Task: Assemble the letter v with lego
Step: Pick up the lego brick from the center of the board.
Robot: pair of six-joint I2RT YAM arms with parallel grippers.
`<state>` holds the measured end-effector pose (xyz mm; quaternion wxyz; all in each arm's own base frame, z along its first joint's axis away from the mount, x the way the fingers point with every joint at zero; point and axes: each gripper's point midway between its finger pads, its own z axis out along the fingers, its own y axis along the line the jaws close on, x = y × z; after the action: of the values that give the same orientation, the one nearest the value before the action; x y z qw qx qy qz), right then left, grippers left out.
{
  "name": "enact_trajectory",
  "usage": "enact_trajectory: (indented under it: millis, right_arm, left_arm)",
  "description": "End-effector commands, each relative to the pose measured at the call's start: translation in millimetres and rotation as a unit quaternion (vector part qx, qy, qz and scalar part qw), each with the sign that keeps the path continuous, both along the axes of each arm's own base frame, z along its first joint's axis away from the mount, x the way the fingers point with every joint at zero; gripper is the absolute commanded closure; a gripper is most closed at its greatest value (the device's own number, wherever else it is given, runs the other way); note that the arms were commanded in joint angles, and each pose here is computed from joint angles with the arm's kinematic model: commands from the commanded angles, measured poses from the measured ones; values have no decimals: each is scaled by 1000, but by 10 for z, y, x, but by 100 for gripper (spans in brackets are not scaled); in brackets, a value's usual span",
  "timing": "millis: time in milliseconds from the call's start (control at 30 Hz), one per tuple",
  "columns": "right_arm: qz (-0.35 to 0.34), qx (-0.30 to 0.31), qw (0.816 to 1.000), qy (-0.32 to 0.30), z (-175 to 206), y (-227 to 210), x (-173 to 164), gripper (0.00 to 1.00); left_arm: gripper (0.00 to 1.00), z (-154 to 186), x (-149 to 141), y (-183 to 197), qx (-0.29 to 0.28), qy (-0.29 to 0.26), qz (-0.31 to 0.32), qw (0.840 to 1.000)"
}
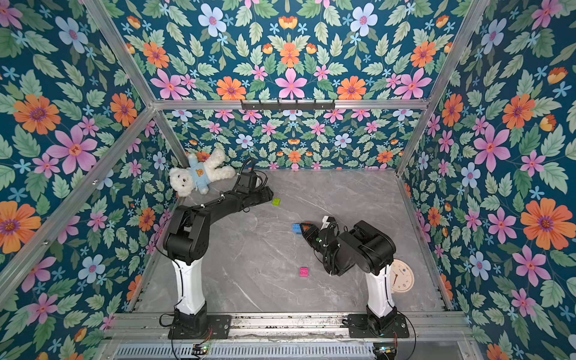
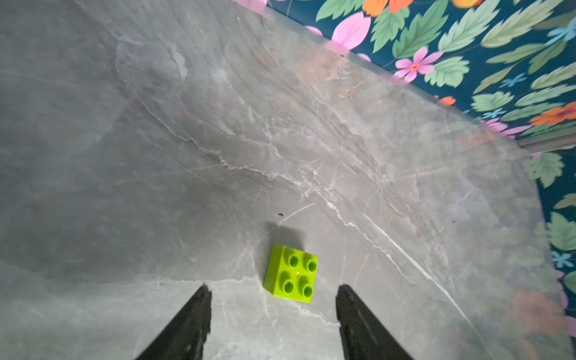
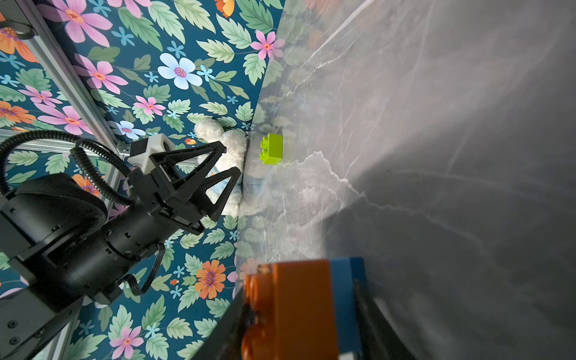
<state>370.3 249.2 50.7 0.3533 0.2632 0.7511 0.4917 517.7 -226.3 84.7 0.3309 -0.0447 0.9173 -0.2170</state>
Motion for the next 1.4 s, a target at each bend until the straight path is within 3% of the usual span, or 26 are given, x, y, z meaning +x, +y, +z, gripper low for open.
enact_trajectory:
  millis: [0, 400, 700, 967, 1367]
  right_arm:
    - [-8, -11, 1000, -2, -22, -33, 7, 67]
    - [-1, -9, 1000, -5, -18, 2, 18, 69]
    - [3, -10, 1000, -4, -34, 10, 12, 70]
    - [5, -12, 1000, -4, -48, 14, 7, 71]
    - [5, -11, 1000, -4, -52, 10, -1, 71]
  left_arm:
    - [33, -156, -59, -16, 66, 19, -27, 997]
    - [35, -358, 42, -13, 124, 19, -43, 991]
    - [29, -290, 7, -183, 90, -4, -51, 995]
    - [28, -27, -59, -269, 75, -49, -49, 995]
    - [40, -480, -112, -389, 154, -15, -117, 981]
